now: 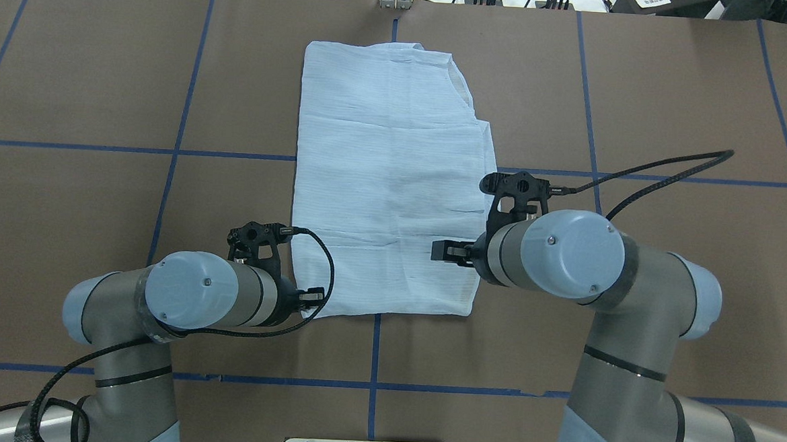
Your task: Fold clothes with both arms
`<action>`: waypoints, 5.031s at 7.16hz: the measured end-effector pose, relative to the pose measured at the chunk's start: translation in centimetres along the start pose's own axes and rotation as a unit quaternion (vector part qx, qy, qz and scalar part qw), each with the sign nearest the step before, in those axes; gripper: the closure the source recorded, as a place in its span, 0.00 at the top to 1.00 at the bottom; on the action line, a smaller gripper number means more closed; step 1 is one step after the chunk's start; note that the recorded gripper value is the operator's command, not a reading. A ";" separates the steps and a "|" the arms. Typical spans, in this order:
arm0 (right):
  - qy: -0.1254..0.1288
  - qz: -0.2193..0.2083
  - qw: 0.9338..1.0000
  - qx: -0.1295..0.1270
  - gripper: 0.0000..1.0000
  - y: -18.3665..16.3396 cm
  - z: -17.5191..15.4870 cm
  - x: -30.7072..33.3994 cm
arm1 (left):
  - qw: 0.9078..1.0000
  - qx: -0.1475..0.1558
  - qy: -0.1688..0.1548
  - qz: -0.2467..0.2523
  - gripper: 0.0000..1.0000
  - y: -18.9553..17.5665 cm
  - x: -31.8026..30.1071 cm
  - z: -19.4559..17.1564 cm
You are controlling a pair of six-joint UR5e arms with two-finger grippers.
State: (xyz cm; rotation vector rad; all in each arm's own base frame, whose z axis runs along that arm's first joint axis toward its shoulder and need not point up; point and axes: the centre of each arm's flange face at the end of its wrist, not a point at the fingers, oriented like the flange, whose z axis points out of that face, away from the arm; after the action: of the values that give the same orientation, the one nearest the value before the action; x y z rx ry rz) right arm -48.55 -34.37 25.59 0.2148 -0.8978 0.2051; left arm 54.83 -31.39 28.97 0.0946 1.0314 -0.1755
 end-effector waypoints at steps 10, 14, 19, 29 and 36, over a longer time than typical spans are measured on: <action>0.058 0.285 0.956 0.032 0.71 7.6 6.9 -4.5 | 1.000 0.010 0.002 0.000 0.00 -0.3 0.0 -0.3; 0.065 0.285 0.956 0.039 0.74 7.5 7.2 -5.0 | 1.000 0.010 0.002 0.000 0.00 -0.2 0.0 -0.3; 0.070 0.284 0.955 0.043 0.12 7.6 7.9 -5.1 | 1.000 0.010 0.002 0.000 0.00 -0.2 0.0 -0.3; 0.029 0.284 0.958 0.026 0.00 9.2 -4.2 -5.6 | 0.997 -0.001 0.071 0.005 0.00 2.0 3.8 -10.4; 0.019 0.237 0.969 0.059 0.00 9.6 -13.2 -8.1 | 0.999 -0.028 0.018 -0.015 0.00 3.6 5.0 -18.0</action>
State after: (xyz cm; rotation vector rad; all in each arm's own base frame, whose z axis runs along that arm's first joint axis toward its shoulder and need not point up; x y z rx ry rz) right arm -46.07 -22.30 12.17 0.1013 -0.8886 0.7065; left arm 42.84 -25.49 15.45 0.0319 1.0737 -0.1727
